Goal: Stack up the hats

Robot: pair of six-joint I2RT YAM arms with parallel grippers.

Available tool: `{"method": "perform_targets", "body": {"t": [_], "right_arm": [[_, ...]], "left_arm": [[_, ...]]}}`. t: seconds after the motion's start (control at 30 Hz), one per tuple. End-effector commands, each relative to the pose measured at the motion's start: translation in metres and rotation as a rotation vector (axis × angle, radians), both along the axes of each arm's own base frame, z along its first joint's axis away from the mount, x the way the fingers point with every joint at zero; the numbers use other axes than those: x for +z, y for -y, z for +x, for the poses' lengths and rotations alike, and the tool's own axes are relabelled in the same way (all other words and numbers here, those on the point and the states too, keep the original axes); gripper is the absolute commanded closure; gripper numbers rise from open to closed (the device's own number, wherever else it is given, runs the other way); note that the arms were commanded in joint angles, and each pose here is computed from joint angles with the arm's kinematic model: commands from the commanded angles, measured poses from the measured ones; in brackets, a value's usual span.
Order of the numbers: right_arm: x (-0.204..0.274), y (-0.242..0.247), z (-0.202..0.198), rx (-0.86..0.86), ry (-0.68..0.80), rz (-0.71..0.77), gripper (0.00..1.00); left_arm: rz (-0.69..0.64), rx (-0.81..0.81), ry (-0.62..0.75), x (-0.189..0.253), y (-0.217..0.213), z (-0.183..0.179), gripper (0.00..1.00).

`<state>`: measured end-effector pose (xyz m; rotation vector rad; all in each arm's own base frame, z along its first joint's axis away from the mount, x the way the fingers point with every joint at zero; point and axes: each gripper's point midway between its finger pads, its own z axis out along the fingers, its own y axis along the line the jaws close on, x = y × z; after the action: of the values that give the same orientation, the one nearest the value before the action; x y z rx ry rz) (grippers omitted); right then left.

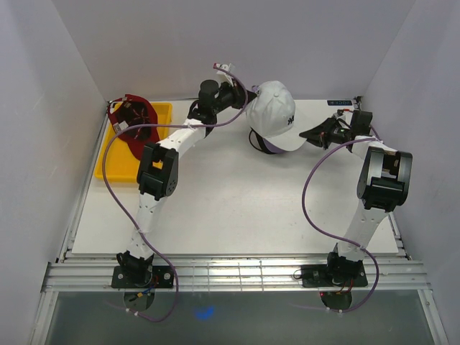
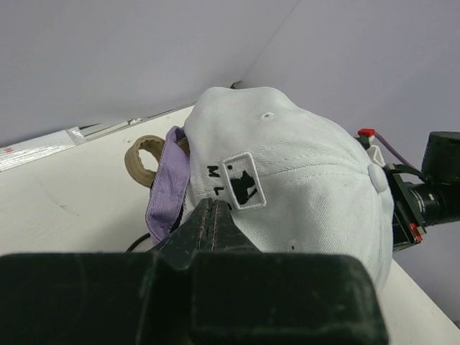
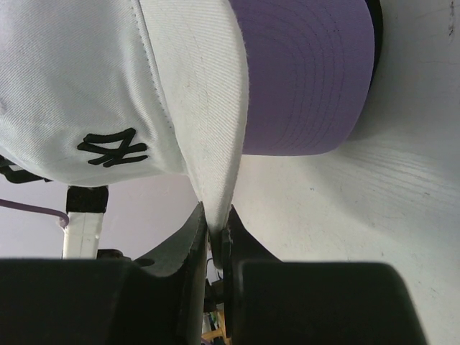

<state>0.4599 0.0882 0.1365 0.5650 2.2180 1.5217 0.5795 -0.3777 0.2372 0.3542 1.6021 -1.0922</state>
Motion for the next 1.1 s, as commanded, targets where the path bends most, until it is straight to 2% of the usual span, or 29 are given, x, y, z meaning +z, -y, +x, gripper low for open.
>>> {"method": "perform_targets", "body": {"t": [0.0, 0.5, 1.07], "right_arm": [[-0.048, 0.003, -0.010, -0.058, -0.139, -0.093, 0.92], [-0.075, 0.003, -0.024, -0.095, -0.174, -0.088, 0.92], [-0.108, 0.004, -0.049, -0.140, -0.247, -0.109, 0.92]], "left_arm": [[0.052, 0.145, -0.132, -0.012, -0.014, 0.008, 1.00], [0.130, 0.283, -0.328, -0.071, -0.029, 0.027, 1.00], [0.142, 0.306, -0.401, -0.086, -0.035, 0.029, 1.00]]}}
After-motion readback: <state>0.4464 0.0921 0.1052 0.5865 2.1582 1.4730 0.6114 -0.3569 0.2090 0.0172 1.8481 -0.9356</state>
